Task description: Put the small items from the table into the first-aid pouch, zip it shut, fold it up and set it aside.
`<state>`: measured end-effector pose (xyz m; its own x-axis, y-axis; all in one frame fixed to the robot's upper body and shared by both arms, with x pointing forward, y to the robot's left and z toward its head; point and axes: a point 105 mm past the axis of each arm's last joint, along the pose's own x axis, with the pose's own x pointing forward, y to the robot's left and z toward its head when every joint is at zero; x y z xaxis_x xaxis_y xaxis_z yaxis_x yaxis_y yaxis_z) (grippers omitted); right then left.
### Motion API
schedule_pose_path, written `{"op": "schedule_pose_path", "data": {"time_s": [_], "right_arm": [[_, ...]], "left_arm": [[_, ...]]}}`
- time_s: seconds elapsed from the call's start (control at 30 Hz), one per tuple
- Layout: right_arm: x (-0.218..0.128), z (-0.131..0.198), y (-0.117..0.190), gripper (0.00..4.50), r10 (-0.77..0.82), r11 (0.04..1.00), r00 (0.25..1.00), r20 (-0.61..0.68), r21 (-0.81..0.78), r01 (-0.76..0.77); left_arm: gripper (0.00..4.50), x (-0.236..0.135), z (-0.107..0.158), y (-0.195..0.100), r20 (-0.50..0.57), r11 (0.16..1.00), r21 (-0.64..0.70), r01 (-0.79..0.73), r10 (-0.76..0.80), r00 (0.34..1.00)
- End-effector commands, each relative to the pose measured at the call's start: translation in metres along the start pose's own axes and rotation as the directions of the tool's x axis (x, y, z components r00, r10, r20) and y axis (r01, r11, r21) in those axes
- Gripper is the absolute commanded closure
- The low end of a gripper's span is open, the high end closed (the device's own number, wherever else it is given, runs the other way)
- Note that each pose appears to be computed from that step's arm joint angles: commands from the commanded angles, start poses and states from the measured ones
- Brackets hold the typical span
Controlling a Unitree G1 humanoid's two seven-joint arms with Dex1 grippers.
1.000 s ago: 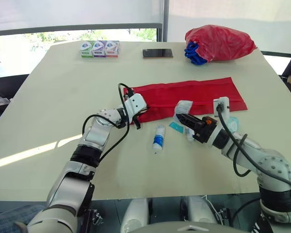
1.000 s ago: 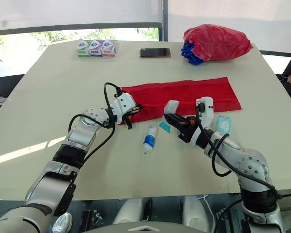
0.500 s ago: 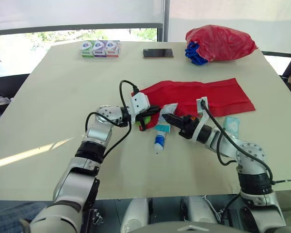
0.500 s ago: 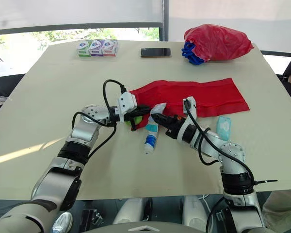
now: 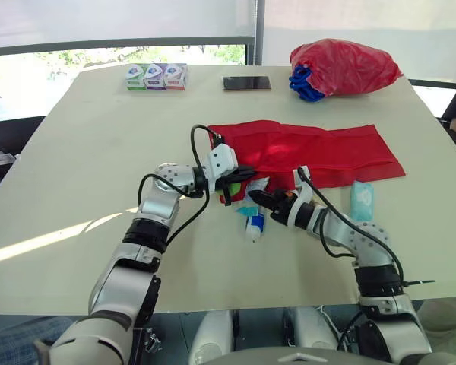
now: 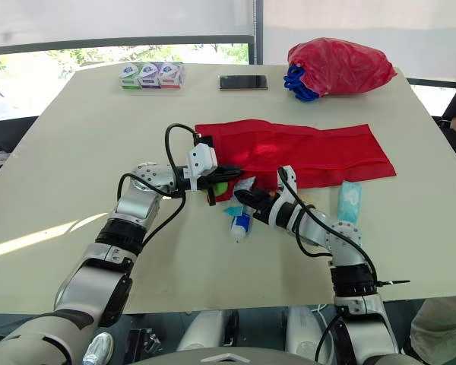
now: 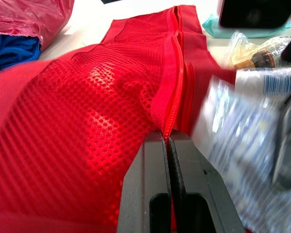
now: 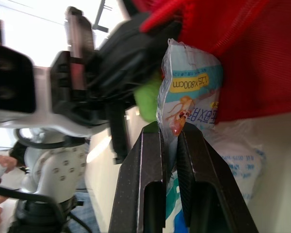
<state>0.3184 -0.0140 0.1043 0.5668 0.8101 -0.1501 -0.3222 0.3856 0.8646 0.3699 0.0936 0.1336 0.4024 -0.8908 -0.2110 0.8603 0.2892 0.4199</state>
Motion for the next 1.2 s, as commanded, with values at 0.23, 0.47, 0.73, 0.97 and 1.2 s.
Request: {"op": "schedule_pose_path", "data": {"time_s": [0.23, 0.47, 0.73, 0.97, 1.2], "right_arm": [[0.014, 0.021, 0.002, 4.5, -0.035, 0.997, 0.997, 0.067, -0.06, 0.039], [0.02, 0.022, 0.0, 4.5, -0.049, 0.997, 0.996, 0.076, -0.057, 0.054], [0.028, 0.027, -0.024, 4.5, -0.196, 0.98, 0.977, 0.084, -0.025, 0.198], [0.032, 0.029, -0.028, 4.5, -0.227, 0.973, 0.97, 0.084, -0.012, 0.229], [0.037, 0.022, -0.028, 4.5, -0.216, 0.976, 0.974, 0.071, 0.012, 0.216]], "left_arm": [[4.44, -0.009, -0.014, -0.006, -0.079, 1.0, 0.022, 0.015, -0.013, 0.997], [4.44, -0.007, -0.027, -0.006, -0.131, 1.0, -0.001, 0.01, -0.01, 0.991], [4.44, -0.001, -0.026, 0.001, -0.105, 0.998, -0.059, -0.006, 0.0, 0.994], [4.44, 0.005, -0.005, 0.0, 0.029, 0.99, -0.141, 0.009, -0.005, 1.0], [4.44, 0.005, 0.004, 0.005, 0.101, 0.967, -0.254, -0.021, 0.048, 0.994]]}}
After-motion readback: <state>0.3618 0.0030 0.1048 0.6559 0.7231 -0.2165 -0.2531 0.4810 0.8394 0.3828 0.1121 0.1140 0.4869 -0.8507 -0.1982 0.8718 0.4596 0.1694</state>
